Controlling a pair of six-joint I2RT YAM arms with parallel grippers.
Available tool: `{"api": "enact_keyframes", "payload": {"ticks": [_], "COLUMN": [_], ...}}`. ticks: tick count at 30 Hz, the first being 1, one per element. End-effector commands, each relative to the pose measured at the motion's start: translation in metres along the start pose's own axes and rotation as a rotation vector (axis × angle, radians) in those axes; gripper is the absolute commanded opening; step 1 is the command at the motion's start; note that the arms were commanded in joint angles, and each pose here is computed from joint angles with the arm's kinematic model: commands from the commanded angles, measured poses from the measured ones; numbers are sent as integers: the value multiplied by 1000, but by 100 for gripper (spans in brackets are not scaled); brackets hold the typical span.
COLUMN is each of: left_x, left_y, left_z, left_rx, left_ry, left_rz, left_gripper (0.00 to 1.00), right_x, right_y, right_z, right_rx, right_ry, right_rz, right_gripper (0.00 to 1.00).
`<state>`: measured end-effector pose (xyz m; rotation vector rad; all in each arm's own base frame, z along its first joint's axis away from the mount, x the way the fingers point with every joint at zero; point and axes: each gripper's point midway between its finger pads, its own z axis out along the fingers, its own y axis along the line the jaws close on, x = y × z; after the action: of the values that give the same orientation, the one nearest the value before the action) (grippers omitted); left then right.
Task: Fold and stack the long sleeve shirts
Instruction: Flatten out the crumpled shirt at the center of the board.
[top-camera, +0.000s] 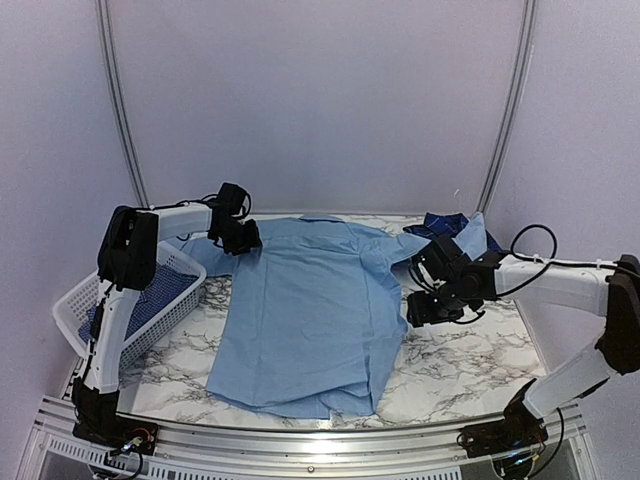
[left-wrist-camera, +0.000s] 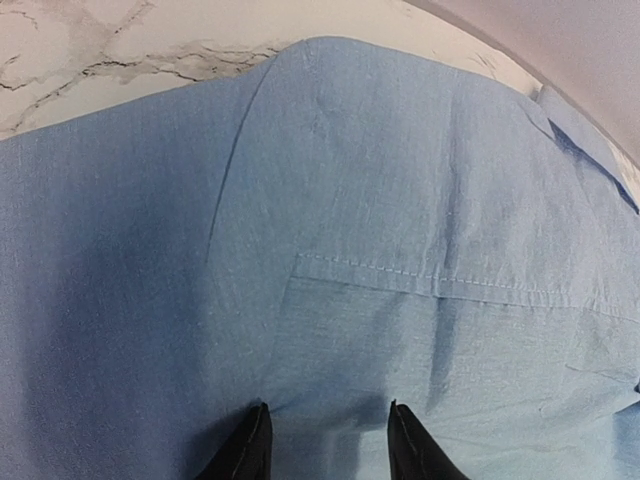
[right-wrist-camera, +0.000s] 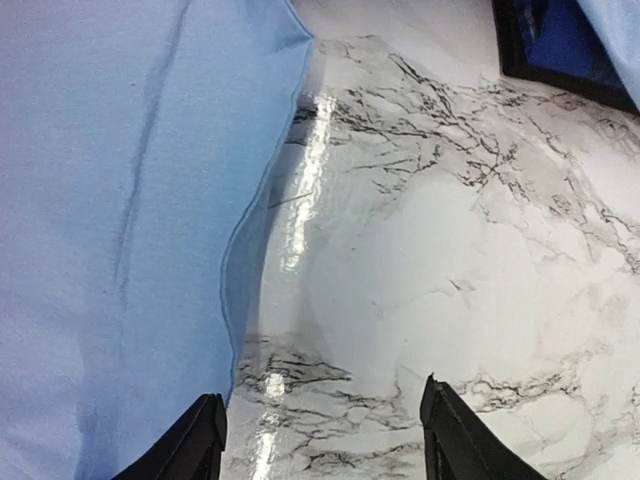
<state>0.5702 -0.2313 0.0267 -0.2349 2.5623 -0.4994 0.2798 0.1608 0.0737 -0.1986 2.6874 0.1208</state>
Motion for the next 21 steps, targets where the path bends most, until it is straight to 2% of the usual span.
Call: {"api": "enact_keyframes", "payload": {"ticks": [1, 8, 12, 16, 21], "left_x": [10, 10, 10, 9, 9], "left_y": [18, 17, 16, 15, 16], "left_z": [3, 4, 5, 5, 6], "left_rx": [-62, -56, -50, -44, -42], "left_ry": [46, 51, 54, 54, 57], "left_rz": [4, 3, 0, -2, -7], "left_gripper": [42, 42, 42, 42, 42], "right_x": [-21, -26, -14, 1, 32], "right_y": [30, 108, 147, 153, 124], "right_z": [-32, -48, -42, -19, -8], "right_rx": [-24, -107, -101, -22, 54], "right_ry": [-76, -119, -101, -39, 46], "right_rz": [-33, -144, -253, -315, -315], "right_gripper": [63, 63, 66, 69, 69]}}
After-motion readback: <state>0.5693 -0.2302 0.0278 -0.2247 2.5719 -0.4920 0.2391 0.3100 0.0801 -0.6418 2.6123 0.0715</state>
